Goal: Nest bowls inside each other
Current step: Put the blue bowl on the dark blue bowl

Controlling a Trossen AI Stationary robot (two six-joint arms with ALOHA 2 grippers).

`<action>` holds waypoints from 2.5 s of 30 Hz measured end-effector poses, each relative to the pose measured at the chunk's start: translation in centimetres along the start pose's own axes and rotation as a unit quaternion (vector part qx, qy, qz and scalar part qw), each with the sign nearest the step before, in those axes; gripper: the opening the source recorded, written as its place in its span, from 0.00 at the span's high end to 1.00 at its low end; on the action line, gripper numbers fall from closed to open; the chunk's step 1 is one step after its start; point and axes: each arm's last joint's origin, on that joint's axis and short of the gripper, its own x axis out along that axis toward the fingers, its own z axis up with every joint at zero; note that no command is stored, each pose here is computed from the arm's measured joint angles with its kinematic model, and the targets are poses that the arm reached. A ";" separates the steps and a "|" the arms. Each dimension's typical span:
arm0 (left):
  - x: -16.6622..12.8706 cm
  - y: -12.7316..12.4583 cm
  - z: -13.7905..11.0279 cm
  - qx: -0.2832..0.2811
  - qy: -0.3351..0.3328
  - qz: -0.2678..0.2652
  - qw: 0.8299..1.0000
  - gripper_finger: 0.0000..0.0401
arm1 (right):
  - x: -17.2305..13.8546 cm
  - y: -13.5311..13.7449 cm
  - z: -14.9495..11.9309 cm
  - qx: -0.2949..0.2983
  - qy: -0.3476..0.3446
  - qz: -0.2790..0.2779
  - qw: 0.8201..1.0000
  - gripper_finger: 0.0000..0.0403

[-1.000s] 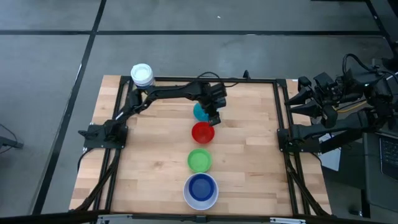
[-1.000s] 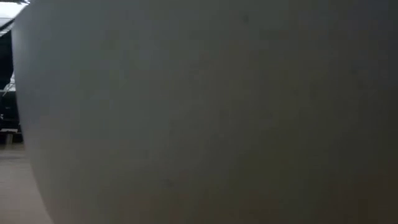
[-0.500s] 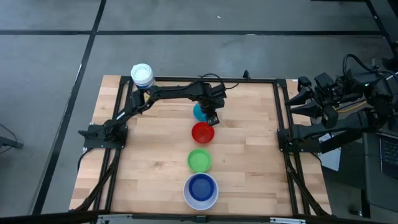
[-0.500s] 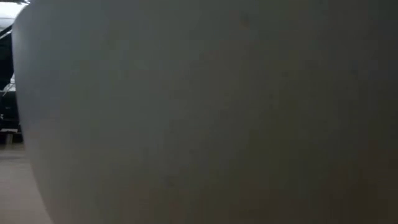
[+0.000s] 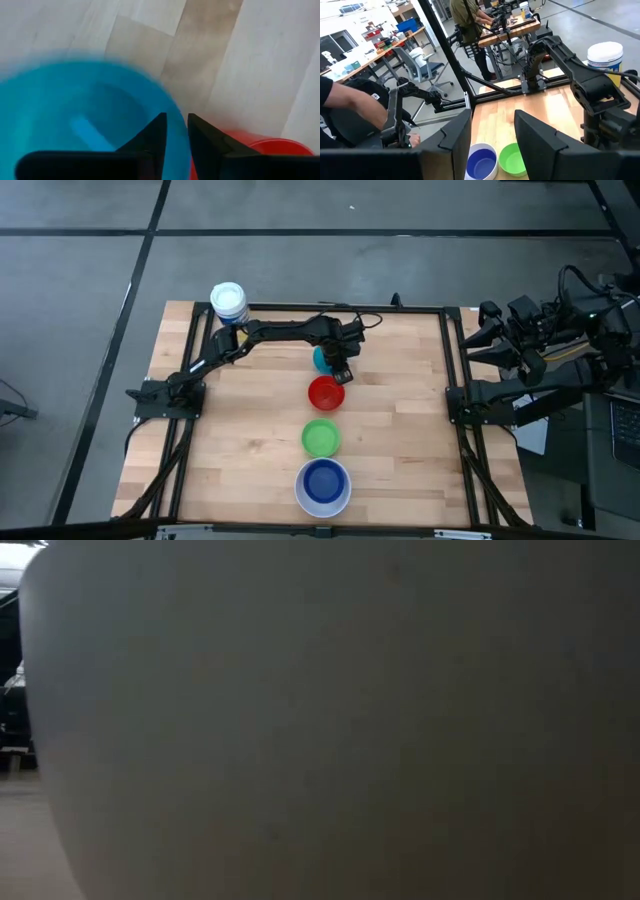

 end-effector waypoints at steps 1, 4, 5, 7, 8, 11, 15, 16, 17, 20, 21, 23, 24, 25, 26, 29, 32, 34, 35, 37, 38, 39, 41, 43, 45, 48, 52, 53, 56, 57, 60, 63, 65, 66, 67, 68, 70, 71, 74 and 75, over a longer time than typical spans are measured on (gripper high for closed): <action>0.0 0.1 0.0 -0.001 0.001 0.000 1.000 0.85 | 0.0 0.0 0.0 0.000 0.000 0.000 1.000 0.62; 0.0 0.2 0.1 0.000 -0.004 -0.003 1.000 0.92 | 0.0 0.0 0.0 0.002 0.000 0.000 1.000 0.62; 0.0 0.2 0.1 0.003 -0.005 -0.003 1.000 0.95 | 0.0 0.0 0.0 0.002 -0.001 0.000 1.000 0.62; -0.2 0.3 0.2 0.006 -0.008 0.007 1.000 0.98 | 0.0 0.0 0.0 0.001 -0.002 0.001 1.000 0.62; -0.2 0.4 0.2 0.006 -0.009 0.014 1.000 0.98 | 0.0 0.0 0.1 0.001 -0.003 0.001 1.000 0.62; -0.5 0.4 0.2 0.010 -0.014 0.035 0.999 0.99 | 0.0 0.0 0.1 0.000 -0.005 0.002 1.000 0.62; -3.6 -0.4 -0.1 0.038 -0.027 0.089 0.995 0.99 | 0.0 0.0 0.1 0.003 -0.005 0.002 1.000 0.62; -4.9 -0.8 -0.3 0.045 -0.031 0.096 0.994 0.99 | 0.0 0.0 0.1 0.003 -0.005 0.002 1.000 0.62; -6.3 -1.4 -0.5 0.052 -0.036 0.100 0.993 0.99 | 0.0 0.0 0.1 0.003 -0.005 0.002 1.000 0.62; -10.5 -3.2 -1.7 0.071 -0.048 0.107 0.991 0.99 | 0.1 0.0 0.1 0.001 -0.004 0.001 1.000 0.62; -11.9 -3.9 -2.3 0.081 -0.048 0.107 0.990 0.99 | 0.2 0.0 0.1 0.001 -0.003 0.001 1.000 0.62; -14.7 -5.8 -3.6 0.100 -0.058 0.100 0.988 0.99 | 0.5 -0.1 0.2 0.002 0.001 0.000 1.000 0.62; -16.0 -7.0 -4.4 0.109 -0.065 0.089 0.988 0.99 | 0.6 -0.1 0.2 0.002 0.003 -0.001 1.000 0.62; -17.2 -8.4 -5.5 0.116 -0.072 0.077 0.988 0.99 | 0.8 -0.1 0.2 0.003 0.005 0.001 1.000 0.62; -18.1 -9.8 -6.7 0.122 -0.073 0.066 0.988 0.99 | 1.0 -0.1 0.2 0.003 0.008 0.003 1.000 0.62; -19.3 -13.9 -10.4 0.137 -0.072 0.045 0.987 0.99 | 1.5 -0.3 0.3 0.003 0.016 0.002 1.000 0.62; -18.7 -17.7 -13.9 0.147 -0.069 0.039 0.986 0.99 | 2.0 -0.3 0.5 -0.003 0.015 0.006 1.000 0.62; -17.2 -19.8 -15.5 0.146 -0.066 0.022 0.987 0.99 | 2.2 -0.2 0.8 -0.014 0.005 0.014 1.000 0.62; -16.4 -20.7 -16.2 0.147 -0.063 0.016 0.987 0.99 | 2.2 -0.2 0.9 -0.019 -0.001 0.022 1.000 0.62; -14.5 -22.4 -17.0 0.140 -0.066 0.001 0.988 0.99 | 2.3 0.0 1.2 -0.024 -0.014 0.033 0.999 0.62; -13.5 -23.0 -17.3 0.135 -0.068 -0.005 0.989 0.99 | 2.2 0.0 1.3 -0.026 -0.018 0.037 0.999 0.62; -12.6 -23.6 -17.6 0.129 -0.066 -0.008 0.989 0.99 | 2.2 0.1 1.4 -0.027 -0.021 0.040 0.999 0.62; -11.1 -24.7 -17.8 0.121 -0.071 -0.010 0.990 0.99 | 2.2 0.2 1.3 -0.026 -0.018 0.045 0.998 0.62; -10.0 -25.8 -18.1 0.119 -0.076 -0.017 0.990 0.99 | 2.3 0.3 1.3 -0.024 -0.016 0.051 0.998 0.62; -9.2 -27.0 -18.2 0.111 -0.079 -0.031 0.990 1.00 | 2.2 0.4 1.3 -0.019 -0.013 0.057 0.998 0.62; -8.8 -28.8 -18.2 0.104 -0.088 -0.046 0.990 1.00 | 2.3 0.5 1.2 -0.019 -0.009 0.066 0.998 0.62; -9.2 -31.1 -17.3 0.096 -0.109 -0.059 0.988 1.00 | 2.2 0.7 1.1 -0.025 -0.005 0.074 0.997 0.62; -9.2 -31.5 -17.1 0.095 -0.109 -0.060 0.988 1.00 | 2.2 0.7 1.1 -0.029 -0.005 0.077 0.997 0.62; -8.5 -32.5 -16.6 0.098 -0.089 -0.051 0.990 1.00 | 2.3 0.8 1.1 -0.036 -0.002 0.083 0.996 0.62; -8.1 -32.9 -16.6 0.098 -0.083 -0.052 0.990 1.00 | 2.2 0.8 1.0 -0.038 -0.001 0.085 0.996 0.62; -7.2 -33.7 -16.8 0.088 -0.071 -0.061 0.992 1.00 | 2.2 0.9 0.9 -0.041 0.006 0.091 0.995 0.62; -6.3 -34.5 -17.7 0.081 -0.057 -0.061 0.993 1.00 | 2.0 1.0 0.7 -0.041 0.011 0.099 0.994 0.62; -5.5 -34.9 -18.2 0.081 -0.047 -0.061 0.994 1.00 | 1.9 1.1 0.7 -0.041 0.012 0.104 0.994 0.62; -5.3 -35.0 -18.4 0.081 -0.044 -0.062 0.994 1.00 | 1.8 1.2 0.7 -0.041 0.012 0.107 0.993 0.62; -5.0 -35.2 -18.5 0.081 -0.044 -0.062 0.994 1.00 | 1.8 1.2 0.6 -0.041 0.013 0.109 0.993 0.62; -4.8 -35.3 -18.5 0.083 -0.044 -0.061 0.994 1.00 | 1.7 1.2 0.6 -0.042 0.012 0.111 0.993 0.62; -4.3 -35.4 -18.6 0.102 -0.047 -0.060 0.992 0.99 | 1.7 1.3 0.6 -0.041 0.013 0.115 0.992 0.62; -4.1 -35.4 -18.5 0.108 -0.049 -0.059 0.991 0.98 | 1.7 1.3 0.6 -0.039 0.014 0.117 0.992 0.62; -3.8 -35.5 -18.1 0.107 -0.059 -0.066 0.990 0.91 | 1.7 1.4 0.5 -0.038 0.017 0.124 0.991 0.62; -3.7 -35.4 -18.1 0.107 -0.057 -0.065 0.991 0.87 | 1.6 1.5 0.5 -0.037 0.018 0.126 0.991 0.62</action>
